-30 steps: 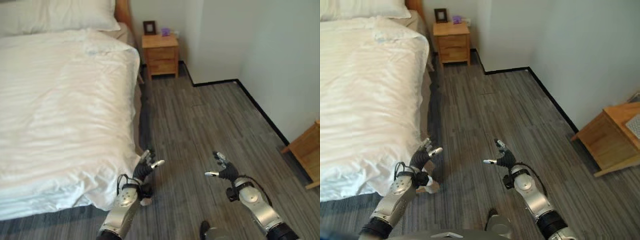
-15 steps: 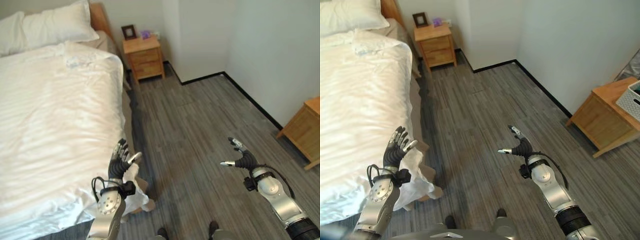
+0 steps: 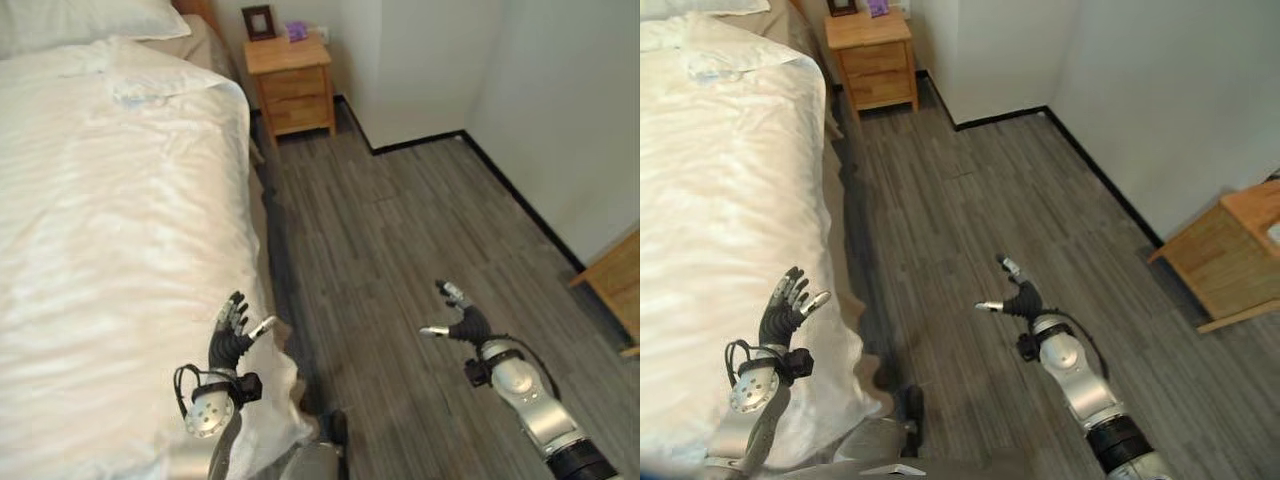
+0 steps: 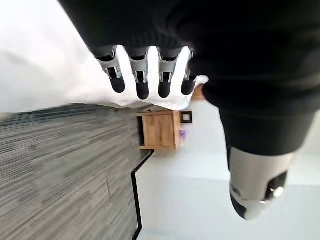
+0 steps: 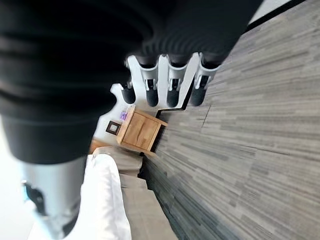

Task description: Making the bed.

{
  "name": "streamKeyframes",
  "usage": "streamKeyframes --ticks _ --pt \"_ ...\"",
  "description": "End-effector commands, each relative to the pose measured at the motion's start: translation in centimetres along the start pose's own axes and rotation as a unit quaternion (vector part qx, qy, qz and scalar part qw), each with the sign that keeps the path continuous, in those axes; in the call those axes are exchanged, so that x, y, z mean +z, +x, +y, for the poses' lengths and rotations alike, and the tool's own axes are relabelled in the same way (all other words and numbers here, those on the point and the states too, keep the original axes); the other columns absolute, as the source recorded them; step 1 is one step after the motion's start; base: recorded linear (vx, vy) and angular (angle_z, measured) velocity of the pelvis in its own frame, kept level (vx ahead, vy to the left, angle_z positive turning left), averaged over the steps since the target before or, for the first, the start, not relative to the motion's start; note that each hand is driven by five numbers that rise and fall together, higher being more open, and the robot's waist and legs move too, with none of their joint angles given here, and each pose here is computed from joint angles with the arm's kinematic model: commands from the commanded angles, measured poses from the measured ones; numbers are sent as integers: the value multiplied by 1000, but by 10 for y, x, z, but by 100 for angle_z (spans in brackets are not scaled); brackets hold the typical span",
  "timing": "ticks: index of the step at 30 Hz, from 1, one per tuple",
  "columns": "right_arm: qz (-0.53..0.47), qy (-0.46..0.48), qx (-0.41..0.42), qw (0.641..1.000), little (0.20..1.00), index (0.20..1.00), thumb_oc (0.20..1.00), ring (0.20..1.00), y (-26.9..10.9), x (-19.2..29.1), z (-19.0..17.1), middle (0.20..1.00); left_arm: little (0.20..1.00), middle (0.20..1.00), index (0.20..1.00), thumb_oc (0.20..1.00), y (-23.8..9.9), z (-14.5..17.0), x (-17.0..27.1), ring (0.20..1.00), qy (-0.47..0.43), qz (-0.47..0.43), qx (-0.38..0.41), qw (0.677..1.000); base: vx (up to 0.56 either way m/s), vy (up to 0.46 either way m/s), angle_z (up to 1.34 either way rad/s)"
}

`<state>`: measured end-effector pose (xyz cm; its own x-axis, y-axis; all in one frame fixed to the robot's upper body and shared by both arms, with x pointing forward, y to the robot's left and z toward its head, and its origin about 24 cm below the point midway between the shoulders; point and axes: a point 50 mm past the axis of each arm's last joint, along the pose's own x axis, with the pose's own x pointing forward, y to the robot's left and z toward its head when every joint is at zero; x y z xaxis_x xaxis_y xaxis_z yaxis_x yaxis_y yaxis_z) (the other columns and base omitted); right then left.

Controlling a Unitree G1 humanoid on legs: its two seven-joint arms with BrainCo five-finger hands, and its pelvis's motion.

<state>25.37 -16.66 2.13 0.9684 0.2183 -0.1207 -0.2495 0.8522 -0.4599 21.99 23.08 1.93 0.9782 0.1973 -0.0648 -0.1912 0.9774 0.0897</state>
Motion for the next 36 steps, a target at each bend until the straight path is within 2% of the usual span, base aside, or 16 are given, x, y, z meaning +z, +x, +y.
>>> streamKeyframes --ticks 1,10,17,22,26,27,29,36 --pt "-93 -39 -27 994 1000 1000 1000 1000 15 38 -17 1000 1000 1000 1000 1000 4 3 27 1000 40 -67 -13 997 620 78 37" --pt "-124 -10 -40 991 1000 1000 1000 1000 22 55 -24 1000 1000 1000 1000 1000 18 0 44 1000 28 -101 -20 994 517 -84 41" --pt "-95 21 -23 995 1000 1000 1000 1000 18 37 -10 1000 1000 1000 1000 1000 12 -6 27 1000 2 -73 -18 997 512 -230 81" --pt "-80 18 -37 996 1000 1000 1000 1000 17 32 -18 1000 1000 1000 1000 1000 11 -6 21 1000 -30 -58 -7 998 350 -283 11" --pt "-70 7 -31 997 1000 1000 1000 1000 16 28 -19 1000 1000 1000 1000 1000 9 -5 17 1000 -25 -50 -4 998 239 54 -21" --pt "-79 2 -28 996 1000 1000 1000 1000 15 32 -19 1000 1000 1000 1000 1000 6 -7 35 1000 -16 -90 -12 996 267 128 -25" --pt "-89 -7 -34 995 1000 1000 1000 1000 13 36 -25 1000 1000 1000 1000 1000 -1 -5 42 1000 -34 -101 -14 994 261 112 -38" --pt "-103 0 -8 995 1000 1000 1000 1000 16 43 -12 1000 1000 1000 1000 1000 -12 -11 35 1000 -60 -81 -43 994 156 71 4"
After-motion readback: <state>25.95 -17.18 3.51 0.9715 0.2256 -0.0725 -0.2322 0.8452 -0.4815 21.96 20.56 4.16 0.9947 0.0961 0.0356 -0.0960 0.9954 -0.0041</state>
